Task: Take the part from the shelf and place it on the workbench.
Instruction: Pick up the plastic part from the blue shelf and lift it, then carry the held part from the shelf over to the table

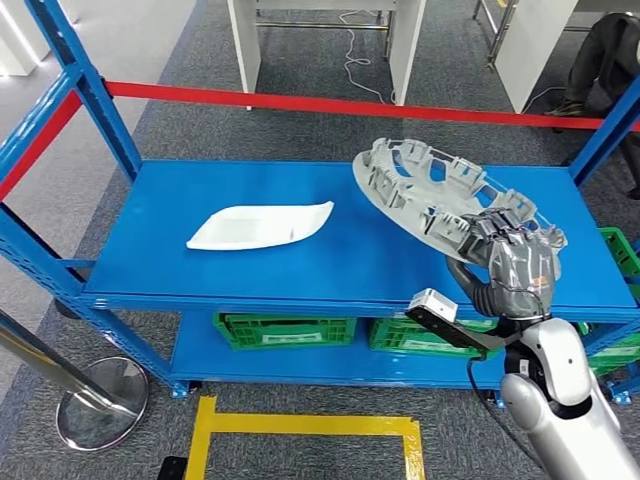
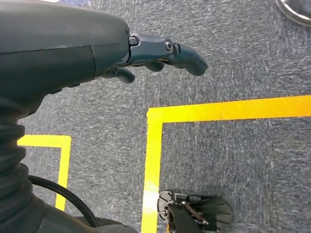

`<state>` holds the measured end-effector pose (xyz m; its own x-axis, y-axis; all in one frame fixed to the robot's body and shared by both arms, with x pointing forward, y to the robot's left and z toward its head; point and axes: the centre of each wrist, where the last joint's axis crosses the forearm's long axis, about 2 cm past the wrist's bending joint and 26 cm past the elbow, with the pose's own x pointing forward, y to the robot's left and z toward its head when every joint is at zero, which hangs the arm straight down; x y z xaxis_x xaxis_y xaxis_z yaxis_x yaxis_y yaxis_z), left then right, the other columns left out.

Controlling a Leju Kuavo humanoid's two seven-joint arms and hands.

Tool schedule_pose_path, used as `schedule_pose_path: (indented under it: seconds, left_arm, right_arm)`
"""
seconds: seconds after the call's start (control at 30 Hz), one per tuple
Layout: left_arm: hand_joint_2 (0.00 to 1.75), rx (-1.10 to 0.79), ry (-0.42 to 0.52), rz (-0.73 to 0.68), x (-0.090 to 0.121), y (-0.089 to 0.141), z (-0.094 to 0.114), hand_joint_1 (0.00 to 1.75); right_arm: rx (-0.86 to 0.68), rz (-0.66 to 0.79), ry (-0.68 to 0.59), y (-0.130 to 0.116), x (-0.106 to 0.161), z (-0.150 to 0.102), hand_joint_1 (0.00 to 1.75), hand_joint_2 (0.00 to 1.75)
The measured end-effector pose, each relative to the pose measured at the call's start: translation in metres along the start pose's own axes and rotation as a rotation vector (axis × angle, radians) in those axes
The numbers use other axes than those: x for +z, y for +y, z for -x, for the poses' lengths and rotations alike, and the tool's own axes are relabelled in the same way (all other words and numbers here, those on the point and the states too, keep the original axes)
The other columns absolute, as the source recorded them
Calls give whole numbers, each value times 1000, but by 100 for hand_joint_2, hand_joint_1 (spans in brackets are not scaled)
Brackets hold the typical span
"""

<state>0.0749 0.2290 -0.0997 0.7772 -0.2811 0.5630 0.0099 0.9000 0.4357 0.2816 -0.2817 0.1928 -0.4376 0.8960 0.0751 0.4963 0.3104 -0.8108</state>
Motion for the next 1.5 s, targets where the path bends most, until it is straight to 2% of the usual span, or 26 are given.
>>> schedule_pose_path:
  seconds: [0.67,0.93,1.23,1.5]
  left_arm:
    - [175,14,26,-5,0,4,5,0]
    - [175,46,93,-35,-1,4,4,0]
    - [175,50,103,-63,-3,7,2,0]
    - [175,47,105,-69,-3,6,2,0]
  right_arm:
    - [-30,-24,0,3,4,-2,175,175]
    - [-21,4,-38,0,-5,-2,175,175]
    - [-18,41,-51,-8,-19,5,175,175]
    - [-6,50,-55,-13,-20,11,175,175]
